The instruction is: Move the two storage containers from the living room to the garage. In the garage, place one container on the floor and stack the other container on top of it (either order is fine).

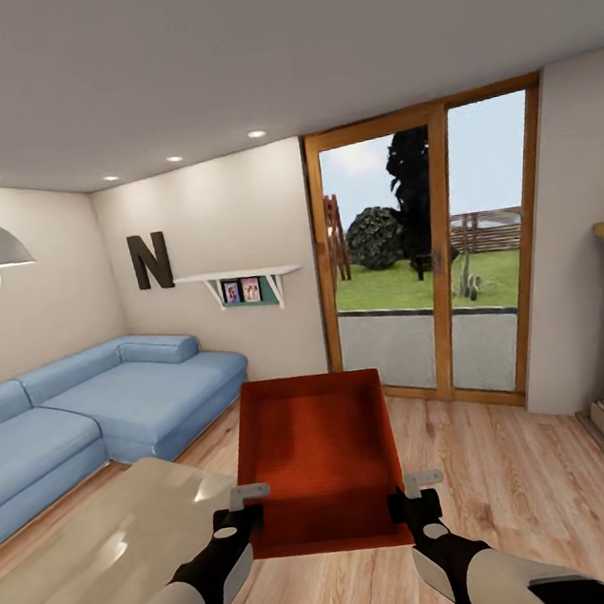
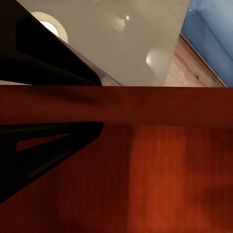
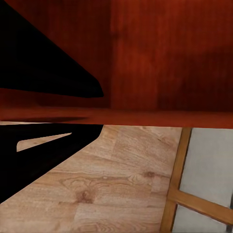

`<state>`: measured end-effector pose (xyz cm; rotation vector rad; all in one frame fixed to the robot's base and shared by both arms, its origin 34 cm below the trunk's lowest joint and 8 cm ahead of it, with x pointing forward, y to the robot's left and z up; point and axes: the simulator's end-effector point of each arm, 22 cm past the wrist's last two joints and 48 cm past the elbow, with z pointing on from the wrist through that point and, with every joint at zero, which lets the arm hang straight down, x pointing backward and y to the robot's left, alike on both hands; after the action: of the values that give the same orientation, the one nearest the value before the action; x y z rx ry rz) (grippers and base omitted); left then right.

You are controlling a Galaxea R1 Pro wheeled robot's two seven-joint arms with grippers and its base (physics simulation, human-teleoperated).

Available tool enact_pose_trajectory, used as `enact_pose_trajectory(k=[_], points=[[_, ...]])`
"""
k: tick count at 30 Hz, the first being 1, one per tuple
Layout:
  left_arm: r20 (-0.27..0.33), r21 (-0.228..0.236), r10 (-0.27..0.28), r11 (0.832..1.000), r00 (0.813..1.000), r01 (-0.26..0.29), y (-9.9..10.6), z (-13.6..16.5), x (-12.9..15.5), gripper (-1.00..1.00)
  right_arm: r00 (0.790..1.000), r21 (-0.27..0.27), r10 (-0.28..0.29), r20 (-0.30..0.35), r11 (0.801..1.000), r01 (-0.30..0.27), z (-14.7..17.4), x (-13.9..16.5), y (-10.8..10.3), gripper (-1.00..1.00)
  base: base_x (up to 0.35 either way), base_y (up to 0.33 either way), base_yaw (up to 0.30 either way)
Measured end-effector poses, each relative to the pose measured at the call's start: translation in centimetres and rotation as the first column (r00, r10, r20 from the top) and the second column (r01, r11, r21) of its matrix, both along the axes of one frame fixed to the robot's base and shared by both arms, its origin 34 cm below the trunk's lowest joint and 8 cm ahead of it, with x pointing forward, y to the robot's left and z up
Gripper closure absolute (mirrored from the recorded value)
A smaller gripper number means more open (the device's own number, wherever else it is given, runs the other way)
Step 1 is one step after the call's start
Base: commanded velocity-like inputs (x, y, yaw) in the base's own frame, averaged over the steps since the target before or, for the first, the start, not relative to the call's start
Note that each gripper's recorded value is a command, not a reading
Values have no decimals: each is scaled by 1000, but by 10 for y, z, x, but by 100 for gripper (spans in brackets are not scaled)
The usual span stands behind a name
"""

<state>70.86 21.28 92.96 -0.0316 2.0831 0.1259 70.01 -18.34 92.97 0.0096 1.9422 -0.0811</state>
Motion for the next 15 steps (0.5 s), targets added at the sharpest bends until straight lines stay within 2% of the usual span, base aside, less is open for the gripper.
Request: enact_pose_trajectory(k=[4,15], points=[[0,-1,-1,1000,1000,1,0,0,0,100,1000,0,0,0,1000,0,0,0,1,100,0,0,12],[5,-1,0,1000,1000,0,1,3,0,100,1000,-1,-1,4,1000,1,3,0,1,100,0,0,260]])
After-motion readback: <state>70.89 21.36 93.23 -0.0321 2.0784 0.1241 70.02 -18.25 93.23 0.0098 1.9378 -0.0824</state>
